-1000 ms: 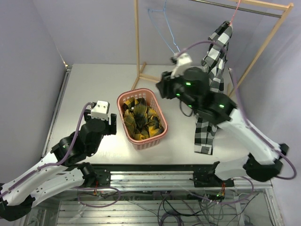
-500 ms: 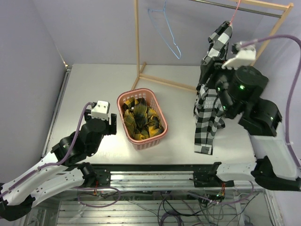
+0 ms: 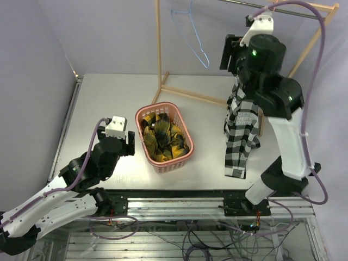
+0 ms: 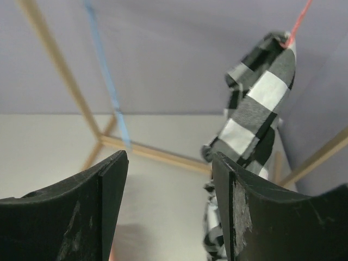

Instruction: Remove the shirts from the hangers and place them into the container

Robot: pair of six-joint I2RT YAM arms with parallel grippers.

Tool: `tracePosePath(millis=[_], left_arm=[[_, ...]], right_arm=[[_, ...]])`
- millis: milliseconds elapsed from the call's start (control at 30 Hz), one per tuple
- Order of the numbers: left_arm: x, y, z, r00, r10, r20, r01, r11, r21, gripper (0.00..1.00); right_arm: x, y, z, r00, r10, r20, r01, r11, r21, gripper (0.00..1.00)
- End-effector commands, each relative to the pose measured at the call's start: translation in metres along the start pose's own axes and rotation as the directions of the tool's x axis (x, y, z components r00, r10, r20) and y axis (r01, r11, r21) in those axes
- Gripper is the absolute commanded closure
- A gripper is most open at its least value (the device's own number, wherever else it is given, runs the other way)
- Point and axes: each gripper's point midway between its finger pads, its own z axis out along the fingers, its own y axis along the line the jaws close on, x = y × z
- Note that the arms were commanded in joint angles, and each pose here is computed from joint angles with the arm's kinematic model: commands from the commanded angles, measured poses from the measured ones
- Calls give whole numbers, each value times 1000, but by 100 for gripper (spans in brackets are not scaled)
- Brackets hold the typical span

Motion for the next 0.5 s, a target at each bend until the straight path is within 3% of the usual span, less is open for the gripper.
tracePosePath(millis=[0, 100, 300, 467], left_arm=[[-7, 1, -4, 999, -30, 19, 30, 999, 13, 18], [-8, 3, -6, 999, -42, 27, 42, 999, 8, 17], [-7, 2, -5, 999, -38, 23, 37, 999, 8, 17], [-7, 1, -4, 999, -31, 17, 31, 999, 10, 18]], right_arm=[[50, -22, 52, 987, -23, -161, 17, 999, -41, 37], [50, -44, 58, 988, 37, -153, -40, 999, -13, 38], [40, -69, 29, 993, 76, -91, -72, 996, 45, 42], [65, -84, 20, 988, 55, -142, -41, 994, 102, 43]])
